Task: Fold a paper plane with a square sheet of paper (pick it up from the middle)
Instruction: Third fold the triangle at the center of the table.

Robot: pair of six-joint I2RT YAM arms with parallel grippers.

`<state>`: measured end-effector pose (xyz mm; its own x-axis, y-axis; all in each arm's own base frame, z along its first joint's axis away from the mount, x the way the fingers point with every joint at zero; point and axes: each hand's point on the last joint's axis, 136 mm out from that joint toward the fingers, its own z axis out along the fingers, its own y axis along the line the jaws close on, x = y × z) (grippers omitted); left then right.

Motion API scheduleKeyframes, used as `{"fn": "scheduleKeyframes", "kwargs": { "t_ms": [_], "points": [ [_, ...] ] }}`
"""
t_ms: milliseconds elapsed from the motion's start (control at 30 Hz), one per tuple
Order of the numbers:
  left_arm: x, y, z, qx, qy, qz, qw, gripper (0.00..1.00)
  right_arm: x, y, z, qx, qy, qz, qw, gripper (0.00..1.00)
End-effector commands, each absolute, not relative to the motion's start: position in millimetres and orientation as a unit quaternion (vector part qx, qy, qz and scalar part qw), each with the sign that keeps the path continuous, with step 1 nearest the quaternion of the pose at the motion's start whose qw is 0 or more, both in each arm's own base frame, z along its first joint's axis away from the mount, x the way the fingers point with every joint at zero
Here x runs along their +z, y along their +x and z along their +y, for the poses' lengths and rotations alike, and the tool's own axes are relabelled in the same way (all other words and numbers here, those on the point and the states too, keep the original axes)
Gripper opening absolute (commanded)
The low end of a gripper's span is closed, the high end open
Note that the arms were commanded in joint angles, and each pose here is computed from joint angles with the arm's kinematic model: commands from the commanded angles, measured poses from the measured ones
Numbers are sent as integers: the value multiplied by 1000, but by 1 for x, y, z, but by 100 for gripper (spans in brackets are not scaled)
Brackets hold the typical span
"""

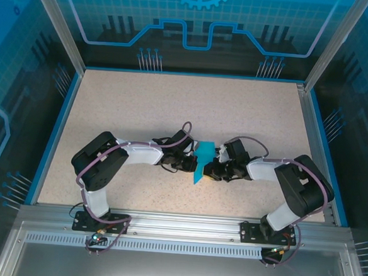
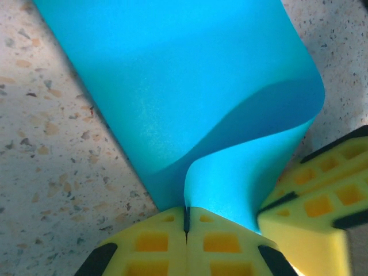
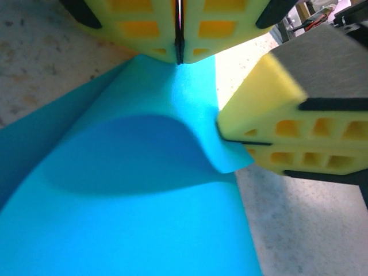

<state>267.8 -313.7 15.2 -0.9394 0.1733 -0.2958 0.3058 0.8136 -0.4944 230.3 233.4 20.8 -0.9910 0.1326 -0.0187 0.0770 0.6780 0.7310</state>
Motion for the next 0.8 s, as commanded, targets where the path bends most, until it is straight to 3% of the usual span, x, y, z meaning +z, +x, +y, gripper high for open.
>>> {"fn": "scheduleKeyframes", "kwargs": {
  "t_ms": [0,467,767],
  "points": [
    [-10,249,-297,-241,130,959,71,0,44,243,230,414,40,908,55,10],
    [-13,248,-296,-239,131,960,69,0,-4,253,214,376,76,923,31,9],
    [-11,247,-295,-235,134,960,69,0,46,268,216,419,52,904,71,10]
  ]
}}
